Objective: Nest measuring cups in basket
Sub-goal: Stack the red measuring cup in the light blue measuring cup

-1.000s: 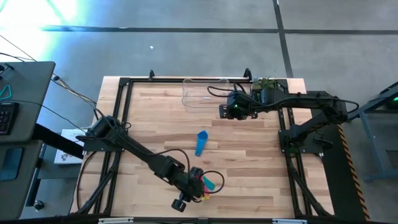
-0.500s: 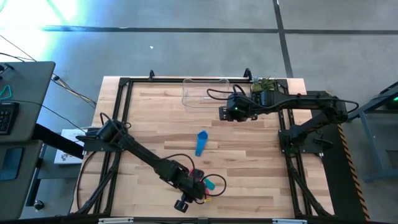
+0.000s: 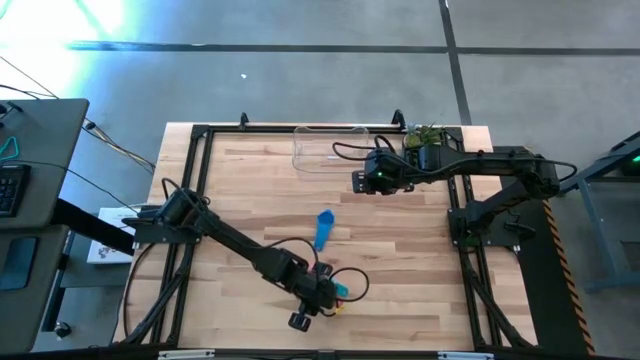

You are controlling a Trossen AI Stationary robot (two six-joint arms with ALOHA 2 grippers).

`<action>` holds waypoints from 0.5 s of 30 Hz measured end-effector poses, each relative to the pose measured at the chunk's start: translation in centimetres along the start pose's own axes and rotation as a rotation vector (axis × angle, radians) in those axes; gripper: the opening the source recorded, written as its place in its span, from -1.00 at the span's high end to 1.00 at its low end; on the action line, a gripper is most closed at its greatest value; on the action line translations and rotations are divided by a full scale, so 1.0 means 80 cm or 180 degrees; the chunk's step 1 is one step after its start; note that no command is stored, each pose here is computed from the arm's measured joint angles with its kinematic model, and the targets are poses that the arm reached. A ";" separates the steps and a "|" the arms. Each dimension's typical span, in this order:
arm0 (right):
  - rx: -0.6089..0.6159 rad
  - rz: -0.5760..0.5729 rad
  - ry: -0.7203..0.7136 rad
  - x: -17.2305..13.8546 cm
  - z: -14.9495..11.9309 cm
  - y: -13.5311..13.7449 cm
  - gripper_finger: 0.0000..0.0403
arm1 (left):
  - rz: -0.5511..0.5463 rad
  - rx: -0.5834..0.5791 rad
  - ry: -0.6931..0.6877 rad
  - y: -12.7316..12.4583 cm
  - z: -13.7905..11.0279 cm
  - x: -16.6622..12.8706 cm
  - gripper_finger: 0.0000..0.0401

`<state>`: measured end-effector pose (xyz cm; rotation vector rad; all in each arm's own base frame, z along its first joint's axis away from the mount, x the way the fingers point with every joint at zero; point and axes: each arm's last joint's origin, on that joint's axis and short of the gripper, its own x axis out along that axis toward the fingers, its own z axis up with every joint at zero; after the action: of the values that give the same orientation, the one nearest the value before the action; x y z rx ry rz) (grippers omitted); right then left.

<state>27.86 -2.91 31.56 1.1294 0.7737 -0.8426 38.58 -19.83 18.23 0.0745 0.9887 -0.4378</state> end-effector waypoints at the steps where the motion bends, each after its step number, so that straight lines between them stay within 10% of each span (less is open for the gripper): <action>1: 0.0000 0.0000 0.0000 0.000 0.000 0.000 0.41 | 0.0002 -0.0018 -0.0003 0.000 0.000 0.000 0.45; 15: -0.0163 0.0083 0.0207 -0.003 -0.019 0.005 0.41 | -0.0118 -0.0022 0.0007 -0.014 0.002 -0.017 0.45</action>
<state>27.96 -1.35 31.58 1.1236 0.8284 -0.7633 37.58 -20.47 19.59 0.0506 0.9949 -0.4684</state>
